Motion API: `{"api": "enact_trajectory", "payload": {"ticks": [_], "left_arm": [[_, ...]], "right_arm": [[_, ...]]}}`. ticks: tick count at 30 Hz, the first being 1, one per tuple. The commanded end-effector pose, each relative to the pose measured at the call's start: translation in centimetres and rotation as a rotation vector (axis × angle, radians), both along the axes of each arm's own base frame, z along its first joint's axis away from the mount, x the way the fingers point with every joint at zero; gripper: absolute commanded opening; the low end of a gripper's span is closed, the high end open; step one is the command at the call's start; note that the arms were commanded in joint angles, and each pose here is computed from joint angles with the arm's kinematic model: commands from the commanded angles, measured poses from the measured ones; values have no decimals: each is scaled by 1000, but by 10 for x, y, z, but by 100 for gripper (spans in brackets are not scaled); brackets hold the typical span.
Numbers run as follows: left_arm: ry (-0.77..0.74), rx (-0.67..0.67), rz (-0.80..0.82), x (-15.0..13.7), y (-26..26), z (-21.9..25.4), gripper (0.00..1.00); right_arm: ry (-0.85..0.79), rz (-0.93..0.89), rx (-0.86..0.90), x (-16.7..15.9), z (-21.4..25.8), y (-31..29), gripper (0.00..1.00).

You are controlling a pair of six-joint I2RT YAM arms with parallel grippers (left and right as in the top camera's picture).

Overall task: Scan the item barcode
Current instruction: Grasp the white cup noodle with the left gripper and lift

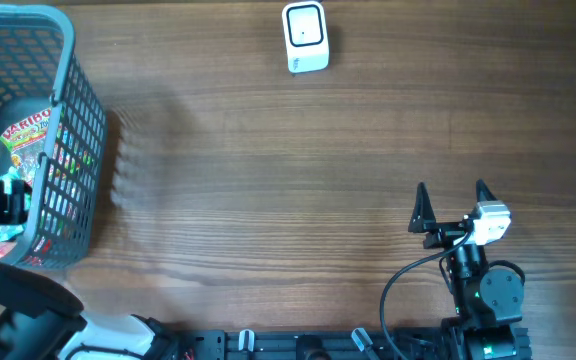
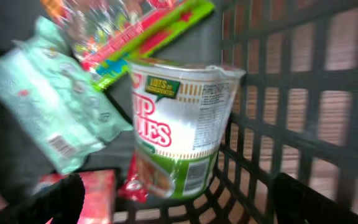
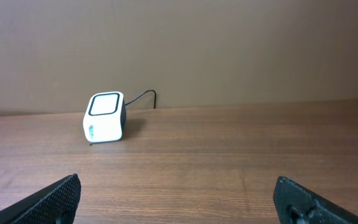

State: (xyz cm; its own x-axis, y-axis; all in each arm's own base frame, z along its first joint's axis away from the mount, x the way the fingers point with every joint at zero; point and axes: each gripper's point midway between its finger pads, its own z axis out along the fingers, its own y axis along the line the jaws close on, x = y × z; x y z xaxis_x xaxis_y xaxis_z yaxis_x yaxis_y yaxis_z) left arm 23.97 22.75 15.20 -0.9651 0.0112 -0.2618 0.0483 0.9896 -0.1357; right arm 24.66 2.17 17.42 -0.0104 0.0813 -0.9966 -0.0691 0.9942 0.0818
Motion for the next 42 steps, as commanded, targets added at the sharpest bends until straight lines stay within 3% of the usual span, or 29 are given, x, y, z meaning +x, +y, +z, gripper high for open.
{"api": "enact_trajectory", "payload": {"ticks": [1,23,34,39,42], "left_arm": [[34,-41,16,-5,-6,-24,94],[29,17,1,3,-10,-88,100],[25,21,1,2,-12,-98,100],[15,33,1,4,-9,-98,60],[8,42,2,6,-7,-96,60]], "right_arm": [[-7,7,-3,0,1,1,99],[-7,8,-2,0,1,1,100],[-7,8,-3,0,1,1,100],[-7,8,-3,0,1,1,100],[-7,8,-3,0,1,1,100]]}}
